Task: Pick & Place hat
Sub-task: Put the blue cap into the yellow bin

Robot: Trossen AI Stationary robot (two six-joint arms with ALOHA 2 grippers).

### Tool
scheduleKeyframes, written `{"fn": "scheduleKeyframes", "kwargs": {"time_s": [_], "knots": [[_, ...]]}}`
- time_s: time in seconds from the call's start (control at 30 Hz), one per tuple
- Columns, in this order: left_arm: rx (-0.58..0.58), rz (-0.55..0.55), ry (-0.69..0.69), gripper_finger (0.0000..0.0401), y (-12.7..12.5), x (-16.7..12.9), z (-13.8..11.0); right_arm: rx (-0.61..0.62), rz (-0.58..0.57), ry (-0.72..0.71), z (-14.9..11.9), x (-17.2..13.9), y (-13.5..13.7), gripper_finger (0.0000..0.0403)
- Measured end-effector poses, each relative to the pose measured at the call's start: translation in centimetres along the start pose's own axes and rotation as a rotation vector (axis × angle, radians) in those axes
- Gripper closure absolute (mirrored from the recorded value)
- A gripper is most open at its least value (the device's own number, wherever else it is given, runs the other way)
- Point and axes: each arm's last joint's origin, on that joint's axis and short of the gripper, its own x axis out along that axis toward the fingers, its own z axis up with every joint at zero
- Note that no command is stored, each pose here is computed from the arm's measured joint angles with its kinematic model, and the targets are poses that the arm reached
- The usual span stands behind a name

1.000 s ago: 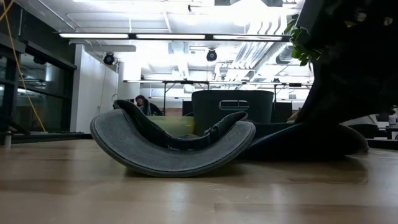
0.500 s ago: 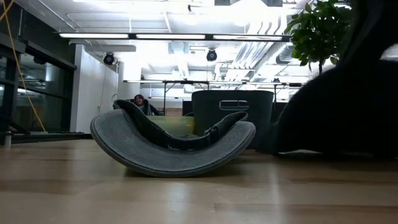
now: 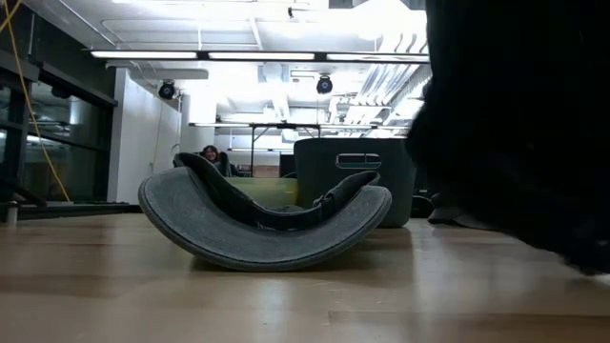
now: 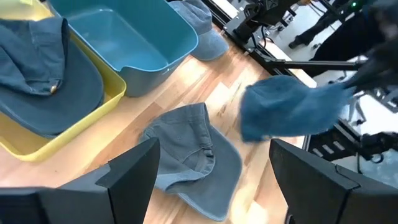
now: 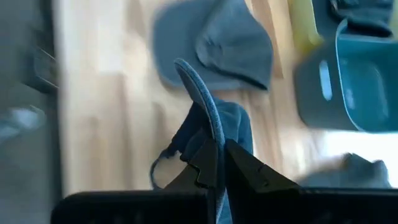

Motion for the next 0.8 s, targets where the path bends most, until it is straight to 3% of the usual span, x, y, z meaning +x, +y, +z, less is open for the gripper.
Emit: {"fn": "scheduleKeyframes", "kwargs": {"time_s": [0.23,0.5,0.67,0.8], "knots": [[0.169,0.020,0.014,0.0101,-0.3,0.7,-0.3,0.112,0.174,-0.160,2.6,-6.5,-5.6,0.0399],[0.328,0.060,0.034,0.0101,-0.9,2.2,-0.9,0.193,0.314,-0.394,2.7,-12.1,-13.8,0.0399],[0.358,0.112,0.021,0.0101,-1.2,3.2,-1.3,0.242,0.320,-0.518,2.2,-13.8,-18.2,0.0399],[0.329,0.159,-0.060,0.0101,-1.7,4.1,-1.3,0.259,0.288,-0.640,2.5,-14.8,-20.2,0.0399]]}}
